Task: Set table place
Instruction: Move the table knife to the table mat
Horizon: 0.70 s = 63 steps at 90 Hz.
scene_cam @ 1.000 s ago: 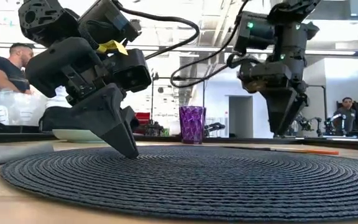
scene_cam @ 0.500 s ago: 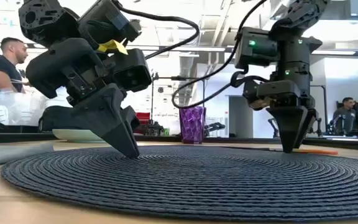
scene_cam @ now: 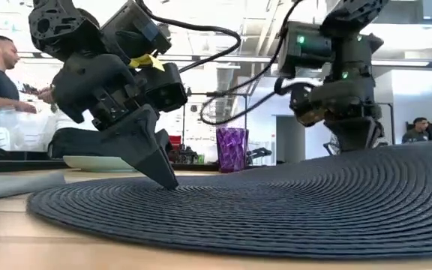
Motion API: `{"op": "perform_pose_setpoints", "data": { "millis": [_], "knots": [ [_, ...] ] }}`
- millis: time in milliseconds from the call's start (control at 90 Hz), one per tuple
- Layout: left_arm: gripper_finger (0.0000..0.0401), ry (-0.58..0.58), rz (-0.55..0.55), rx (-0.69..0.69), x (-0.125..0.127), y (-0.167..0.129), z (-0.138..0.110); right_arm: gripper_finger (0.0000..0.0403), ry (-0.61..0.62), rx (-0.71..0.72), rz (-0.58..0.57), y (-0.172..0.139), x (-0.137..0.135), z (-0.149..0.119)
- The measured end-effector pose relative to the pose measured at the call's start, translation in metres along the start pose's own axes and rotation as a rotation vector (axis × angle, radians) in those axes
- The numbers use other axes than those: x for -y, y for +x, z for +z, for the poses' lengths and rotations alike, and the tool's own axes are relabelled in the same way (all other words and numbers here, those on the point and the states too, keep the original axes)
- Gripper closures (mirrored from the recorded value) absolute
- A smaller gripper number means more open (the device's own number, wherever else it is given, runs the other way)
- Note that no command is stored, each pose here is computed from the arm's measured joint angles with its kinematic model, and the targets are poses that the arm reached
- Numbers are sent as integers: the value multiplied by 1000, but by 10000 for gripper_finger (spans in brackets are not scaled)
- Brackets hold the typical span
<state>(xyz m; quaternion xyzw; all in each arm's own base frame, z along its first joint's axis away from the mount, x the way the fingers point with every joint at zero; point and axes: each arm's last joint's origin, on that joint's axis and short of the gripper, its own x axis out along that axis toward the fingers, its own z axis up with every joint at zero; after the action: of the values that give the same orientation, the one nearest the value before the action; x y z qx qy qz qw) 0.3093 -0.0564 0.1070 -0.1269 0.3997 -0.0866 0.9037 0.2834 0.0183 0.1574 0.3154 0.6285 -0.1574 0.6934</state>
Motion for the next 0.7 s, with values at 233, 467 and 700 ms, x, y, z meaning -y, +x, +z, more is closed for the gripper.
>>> {"op": "perform_pose_setpoints", "data": {
  "millis": [233, 467, 700],
  "knots": [
    [354, -15, 16, 7, -6, -1, 2, 402, -72, 39, 44, -21, -34, -2],
    [354, -32, 16, 8, -7, -1, 2, 402, -110, -14, -92, -27, -37, -18],
    [354, -32, 14, 7, -7, -1, 2, 403, -78, -64, -164, -15, -20, -23]
  ]
}}
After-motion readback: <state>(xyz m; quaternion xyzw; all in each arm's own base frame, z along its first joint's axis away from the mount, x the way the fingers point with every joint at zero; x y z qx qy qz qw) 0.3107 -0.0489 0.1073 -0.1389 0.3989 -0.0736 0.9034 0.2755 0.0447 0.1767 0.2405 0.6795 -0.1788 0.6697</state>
